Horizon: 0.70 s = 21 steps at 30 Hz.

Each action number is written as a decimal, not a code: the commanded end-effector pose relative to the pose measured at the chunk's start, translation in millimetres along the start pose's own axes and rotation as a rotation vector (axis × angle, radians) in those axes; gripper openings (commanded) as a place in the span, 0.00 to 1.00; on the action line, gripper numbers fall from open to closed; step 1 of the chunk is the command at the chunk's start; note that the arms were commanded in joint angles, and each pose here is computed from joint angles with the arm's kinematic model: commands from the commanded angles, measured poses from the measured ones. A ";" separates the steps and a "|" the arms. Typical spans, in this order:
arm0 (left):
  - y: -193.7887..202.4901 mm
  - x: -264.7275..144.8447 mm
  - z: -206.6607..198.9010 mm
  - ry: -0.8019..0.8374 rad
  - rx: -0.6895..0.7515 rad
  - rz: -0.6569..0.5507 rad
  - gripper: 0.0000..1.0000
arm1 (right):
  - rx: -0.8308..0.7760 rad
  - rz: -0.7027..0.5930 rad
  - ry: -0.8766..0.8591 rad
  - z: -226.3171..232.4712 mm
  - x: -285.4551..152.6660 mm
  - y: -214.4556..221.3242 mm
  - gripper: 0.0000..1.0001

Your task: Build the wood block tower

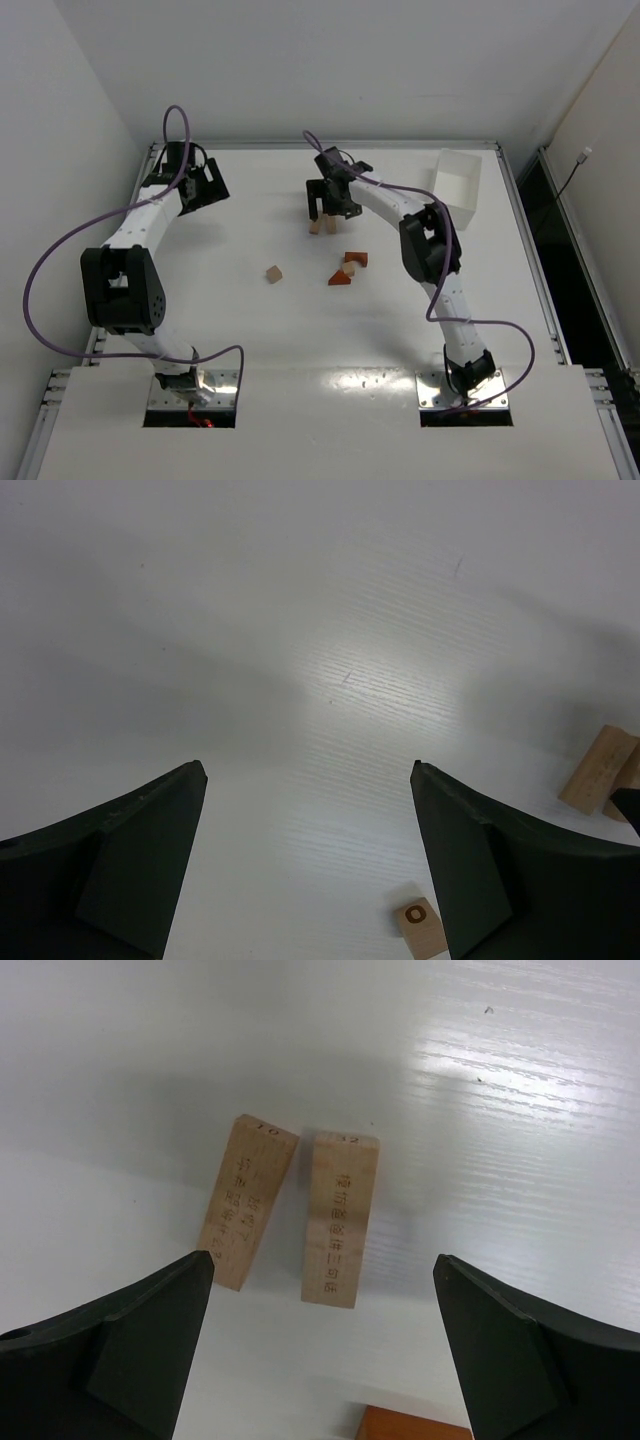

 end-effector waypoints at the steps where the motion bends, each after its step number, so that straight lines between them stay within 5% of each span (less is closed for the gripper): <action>1: -15.7 -11.9 -4.8 0.018 0.000 -0.064 0.81 | 0.021 -0.058 -0.052 21.4 -6.1 -20.2 0.91; 21: -17.5 -10.2 -4.6 0.032 0.003 -0.058 0.81 | -0.007 -0.027 0.012 26.3 8.7 -0.3 0.92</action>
Point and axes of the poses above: each gripper's point midway between its finger pads, its own x axis out along the fingers, its own z axis along the line the jaws close on, y = z × x, the point moved 2 cm from there along -x, back along the fingers
